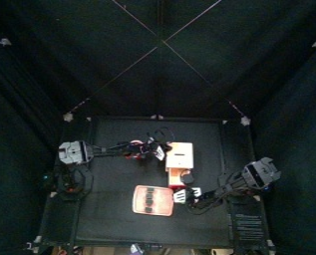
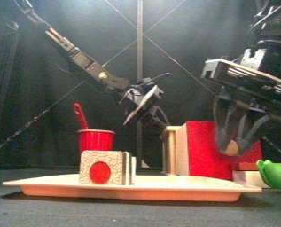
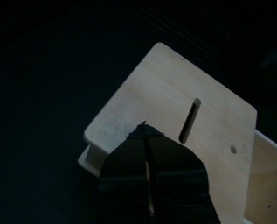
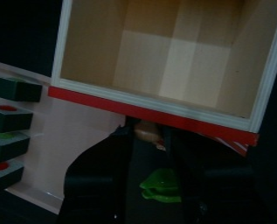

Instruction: Open drawer

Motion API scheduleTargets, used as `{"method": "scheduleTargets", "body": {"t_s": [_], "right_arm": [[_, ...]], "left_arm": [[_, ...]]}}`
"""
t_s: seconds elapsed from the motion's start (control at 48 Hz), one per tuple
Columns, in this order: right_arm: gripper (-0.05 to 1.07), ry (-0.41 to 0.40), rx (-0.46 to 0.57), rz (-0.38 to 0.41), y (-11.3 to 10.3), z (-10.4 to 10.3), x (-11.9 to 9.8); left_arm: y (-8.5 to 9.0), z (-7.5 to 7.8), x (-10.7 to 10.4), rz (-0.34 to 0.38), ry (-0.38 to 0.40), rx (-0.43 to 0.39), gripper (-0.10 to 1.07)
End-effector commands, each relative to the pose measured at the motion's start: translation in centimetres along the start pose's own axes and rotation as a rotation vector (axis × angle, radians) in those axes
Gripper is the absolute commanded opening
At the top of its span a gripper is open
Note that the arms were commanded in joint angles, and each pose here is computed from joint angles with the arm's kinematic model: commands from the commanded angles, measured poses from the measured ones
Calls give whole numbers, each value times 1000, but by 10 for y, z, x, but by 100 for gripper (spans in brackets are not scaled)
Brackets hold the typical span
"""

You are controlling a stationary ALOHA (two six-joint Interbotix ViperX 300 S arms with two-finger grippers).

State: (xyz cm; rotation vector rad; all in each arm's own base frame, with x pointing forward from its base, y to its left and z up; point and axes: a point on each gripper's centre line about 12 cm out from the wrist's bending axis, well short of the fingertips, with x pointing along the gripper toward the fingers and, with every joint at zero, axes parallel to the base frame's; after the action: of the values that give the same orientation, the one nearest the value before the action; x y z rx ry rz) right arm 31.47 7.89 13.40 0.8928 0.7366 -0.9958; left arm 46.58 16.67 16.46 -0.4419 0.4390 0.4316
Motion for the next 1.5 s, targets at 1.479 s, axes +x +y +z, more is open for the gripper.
{"method": "scheduleTargets", "body": {"t_s": [1.479], "right_arm": [[85, -17, -46, 185, 3, 8, -57]], "left_arm": [[-56, 29, -141, -178, -195, 269, 18]]}}
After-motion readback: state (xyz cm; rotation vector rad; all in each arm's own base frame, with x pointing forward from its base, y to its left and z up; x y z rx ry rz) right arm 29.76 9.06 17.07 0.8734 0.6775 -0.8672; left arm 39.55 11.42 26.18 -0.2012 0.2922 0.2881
